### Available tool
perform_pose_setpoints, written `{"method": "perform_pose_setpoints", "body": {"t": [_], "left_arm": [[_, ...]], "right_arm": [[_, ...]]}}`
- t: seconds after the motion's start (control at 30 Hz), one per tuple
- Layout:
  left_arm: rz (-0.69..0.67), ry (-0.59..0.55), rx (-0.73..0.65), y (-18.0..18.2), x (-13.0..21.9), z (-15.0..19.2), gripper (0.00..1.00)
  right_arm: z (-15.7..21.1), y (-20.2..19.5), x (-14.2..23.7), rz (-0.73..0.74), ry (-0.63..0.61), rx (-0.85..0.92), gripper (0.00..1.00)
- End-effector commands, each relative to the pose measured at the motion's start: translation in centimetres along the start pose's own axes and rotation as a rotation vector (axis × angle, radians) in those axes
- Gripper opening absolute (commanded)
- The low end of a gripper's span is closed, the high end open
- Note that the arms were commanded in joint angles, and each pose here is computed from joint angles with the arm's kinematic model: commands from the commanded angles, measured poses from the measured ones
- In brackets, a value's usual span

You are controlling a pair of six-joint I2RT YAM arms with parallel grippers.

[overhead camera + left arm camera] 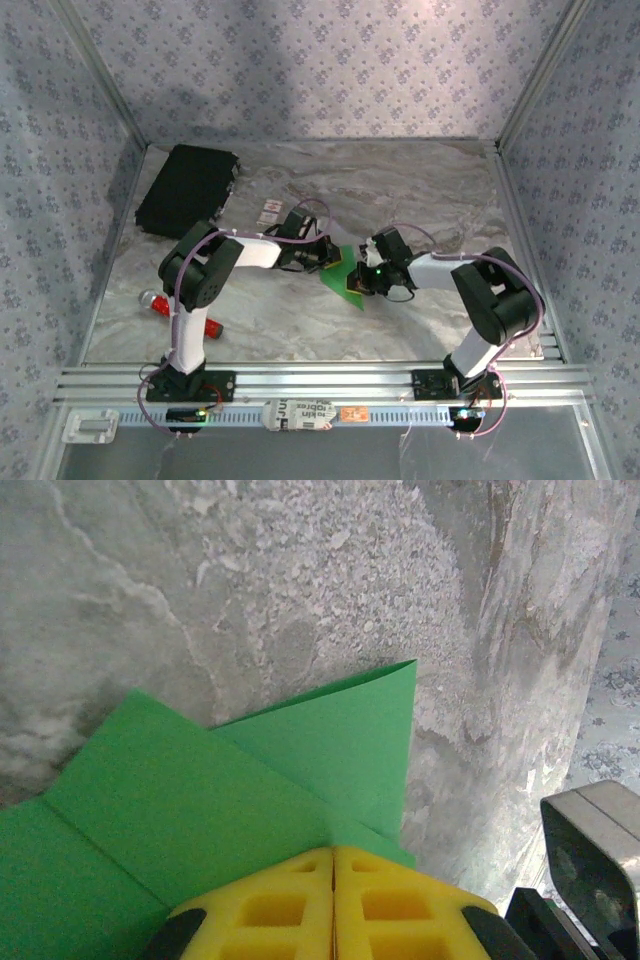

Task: Fold a paper plane with a square sheet of paper (pick it up from the middle)
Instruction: Fourth fold the wing at the center of the table.

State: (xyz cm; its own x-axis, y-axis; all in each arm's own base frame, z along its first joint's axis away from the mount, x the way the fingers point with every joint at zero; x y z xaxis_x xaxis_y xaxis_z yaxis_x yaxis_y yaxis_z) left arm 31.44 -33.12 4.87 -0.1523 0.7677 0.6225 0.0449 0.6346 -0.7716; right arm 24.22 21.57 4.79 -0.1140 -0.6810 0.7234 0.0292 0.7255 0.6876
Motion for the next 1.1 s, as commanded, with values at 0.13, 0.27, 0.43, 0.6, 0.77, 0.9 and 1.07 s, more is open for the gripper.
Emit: {"method": "perform_pose_setpoints", "body": {"t": [0.13, 0.27, 0.43, 0.6, 0.77, 0.9, 1.07], "left_arm": [[-0.151, 0.043, 0.084, 4.9, -0.7, 1.9, 0.07], [-0.152, 0.043, 0.087, 5.0, -0.8, 1.9, 0.07], [-0.152, 0.042, 0.089, 5.0, -0.8, 1.9, 0.07], [-0.139, 0.039, 0.093, 4.7, -0.8, 1.8, 0.07], [-0.138, 0.039, 0.091, 4.6, -0.7, 1.8, 0.07], [-0.136, 0.040, 0.092, 4.7, -0.8, 1.8, 0.07], [-0.138, 0.041, 0.097, 4.9, -0.9, 1.9, 0.07]], "right_arm": [[3.1, -2.5, 0.9, 0.048, 0.081, -0.065, 0.01], [4.2, -3.3, 1.2, 0.054, 0.097, -0.047, 0.01], [4.6, -3.4, 1.9, 0.059, 0.097, -0.047, 0.01], [3.8, -2.4, 2.7, 0.052, 0.072, -0.041, 0.01], [1.6, 1.1, 3.5, -0.031, 0.014, 0.014, 0.01], [-0.6, 2.2, 2.5, -0.027, -0.004, 0.027, 0.01], [-2.8, 2.7, 0.4, -0.007, -0.041, -0.006, 0.01]]}}
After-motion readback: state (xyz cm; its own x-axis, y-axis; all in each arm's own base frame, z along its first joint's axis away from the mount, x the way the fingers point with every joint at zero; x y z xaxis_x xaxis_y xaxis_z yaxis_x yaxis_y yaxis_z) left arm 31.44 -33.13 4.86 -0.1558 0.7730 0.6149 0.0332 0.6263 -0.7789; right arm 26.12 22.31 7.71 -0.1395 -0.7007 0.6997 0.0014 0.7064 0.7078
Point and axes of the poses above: each hand's point on the last joint's axis, 136 mm out from that joint toward the fingers, its own x axis back along the fingers, its own y axis along the line the jaws close on, z = x × y, the point moved 4 cm from there along x, back along the fingers, and after that the axes turned 5 degrees about -x, right-handed, at the moved point
